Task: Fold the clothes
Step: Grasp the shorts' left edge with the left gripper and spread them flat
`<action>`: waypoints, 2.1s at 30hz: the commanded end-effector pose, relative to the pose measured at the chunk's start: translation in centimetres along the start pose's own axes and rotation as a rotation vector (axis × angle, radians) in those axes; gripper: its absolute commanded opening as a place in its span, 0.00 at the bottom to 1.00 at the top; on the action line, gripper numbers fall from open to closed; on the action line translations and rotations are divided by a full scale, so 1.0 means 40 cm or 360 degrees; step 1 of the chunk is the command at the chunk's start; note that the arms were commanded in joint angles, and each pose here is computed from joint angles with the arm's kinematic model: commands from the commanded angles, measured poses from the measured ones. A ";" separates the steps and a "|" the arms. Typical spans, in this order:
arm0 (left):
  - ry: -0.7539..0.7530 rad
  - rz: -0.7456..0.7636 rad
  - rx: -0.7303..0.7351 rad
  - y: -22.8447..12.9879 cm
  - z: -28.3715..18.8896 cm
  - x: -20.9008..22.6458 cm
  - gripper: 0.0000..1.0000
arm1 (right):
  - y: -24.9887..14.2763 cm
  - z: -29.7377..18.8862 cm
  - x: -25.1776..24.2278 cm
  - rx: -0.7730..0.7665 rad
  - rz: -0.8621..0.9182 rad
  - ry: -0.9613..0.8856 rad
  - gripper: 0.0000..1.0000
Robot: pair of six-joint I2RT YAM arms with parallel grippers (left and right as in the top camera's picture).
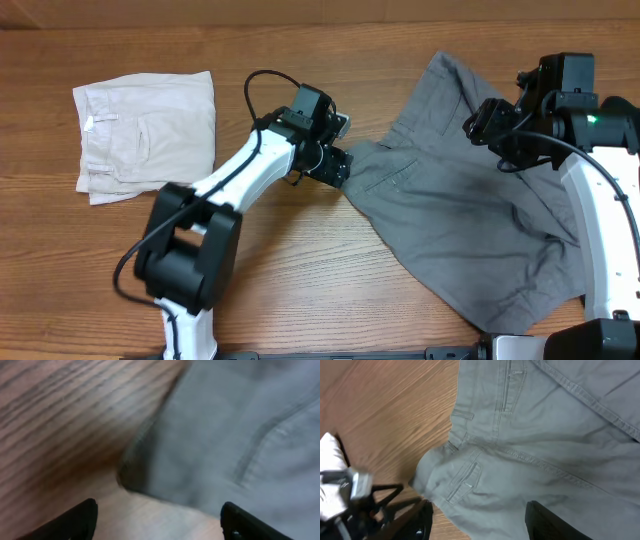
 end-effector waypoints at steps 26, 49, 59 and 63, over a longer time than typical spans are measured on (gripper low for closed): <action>0.1126 -0.0968 0.0649 -0.162 -0.255 0.452 0.04 | -0.010 0.004 -0.016 -0.0010 -0.0049 -0.0122 0.66; 0.0693 -0.1030 0.0533 -0.157 -0.321 0.449 0.44 | -0.353 0.287 0.022 0.0658 0.0060 0.0198 0.54; 0.0641 -0.0950 0.0132 -0.140 -0.495 0.373 0.62 | -0.323 0.299 0.034 0.0518 0.0057 0.0239 0.04; 0.0613 -0.0937 0.0060 -0.145 -0.528 0.355 0.68 | -0.239 0.263 0.048 0.0347 0.0007 0.0286 0.04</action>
Point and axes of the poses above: each gripper's point midway between its finger pads, its own z axis out along the fingers, its own x axis along the line the jaws close on, y = z × x, the point moved 10 cm from there along -z, back along the fingers, and after that the axes turned 13 degrees about -z, right-handed, at the moved point
